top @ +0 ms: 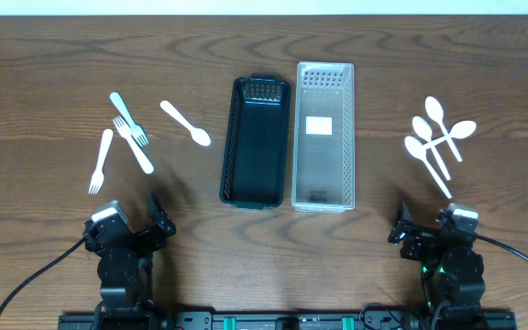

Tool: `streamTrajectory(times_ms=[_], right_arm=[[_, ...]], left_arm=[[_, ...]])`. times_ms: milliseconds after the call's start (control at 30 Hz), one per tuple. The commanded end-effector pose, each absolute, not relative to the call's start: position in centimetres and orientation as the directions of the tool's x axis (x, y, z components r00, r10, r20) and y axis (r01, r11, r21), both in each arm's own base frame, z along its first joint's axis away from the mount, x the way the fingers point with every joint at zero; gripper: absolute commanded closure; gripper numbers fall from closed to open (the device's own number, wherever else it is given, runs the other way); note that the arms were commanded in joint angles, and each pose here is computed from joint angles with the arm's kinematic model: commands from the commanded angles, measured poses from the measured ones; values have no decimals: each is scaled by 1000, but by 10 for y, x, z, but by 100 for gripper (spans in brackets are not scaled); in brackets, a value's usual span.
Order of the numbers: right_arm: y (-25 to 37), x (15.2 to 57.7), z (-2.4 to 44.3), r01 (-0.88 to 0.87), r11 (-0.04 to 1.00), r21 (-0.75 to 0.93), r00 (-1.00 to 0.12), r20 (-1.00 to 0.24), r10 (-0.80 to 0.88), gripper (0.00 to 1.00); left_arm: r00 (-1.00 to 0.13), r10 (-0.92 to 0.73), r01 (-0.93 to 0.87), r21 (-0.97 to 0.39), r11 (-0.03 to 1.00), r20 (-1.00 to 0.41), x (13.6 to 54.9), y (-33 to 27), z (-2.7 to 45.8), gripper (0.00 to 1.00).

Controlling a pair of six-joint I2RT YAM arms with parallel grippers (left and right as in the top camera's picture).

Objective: Pack container
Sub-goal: 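Raise both arms from rest toward the cutlery piles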

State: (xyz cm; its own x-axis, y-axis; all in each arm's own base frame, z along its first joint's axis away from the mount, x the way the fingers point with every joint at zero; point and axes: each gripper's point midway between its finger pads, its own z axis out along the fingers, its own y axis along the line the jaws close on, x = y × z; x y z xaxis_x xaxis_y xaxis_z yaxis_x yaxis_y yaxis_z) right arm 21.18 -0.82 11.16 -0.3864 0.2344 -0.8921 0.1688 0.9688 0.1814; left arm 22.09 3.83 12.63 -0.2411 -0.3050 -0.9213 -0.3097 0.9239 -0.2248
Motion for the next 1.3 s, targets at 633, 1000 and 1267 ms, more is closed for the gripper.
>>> streamTrajectory(times_ms=[633, 1000, 1267], right_arm=[[18, 213, 109, 43, 964, 262, -415, -873, 256, 1], [50, 221, 150, -137, 920, 368, -363, -883, 299, 1], [47, 249, 173, -76, 953, 295, -521, -826, 214, 1]], left_arm=[[-287, -312, -306, -222, 926, -906, 219, 35, 112, 2], [-334, -317, -151, -282, 947, -888, 220, 5, 133, 2], [-464, -254, -163, -201, 966, -849, 234, 6, 191, 2]])
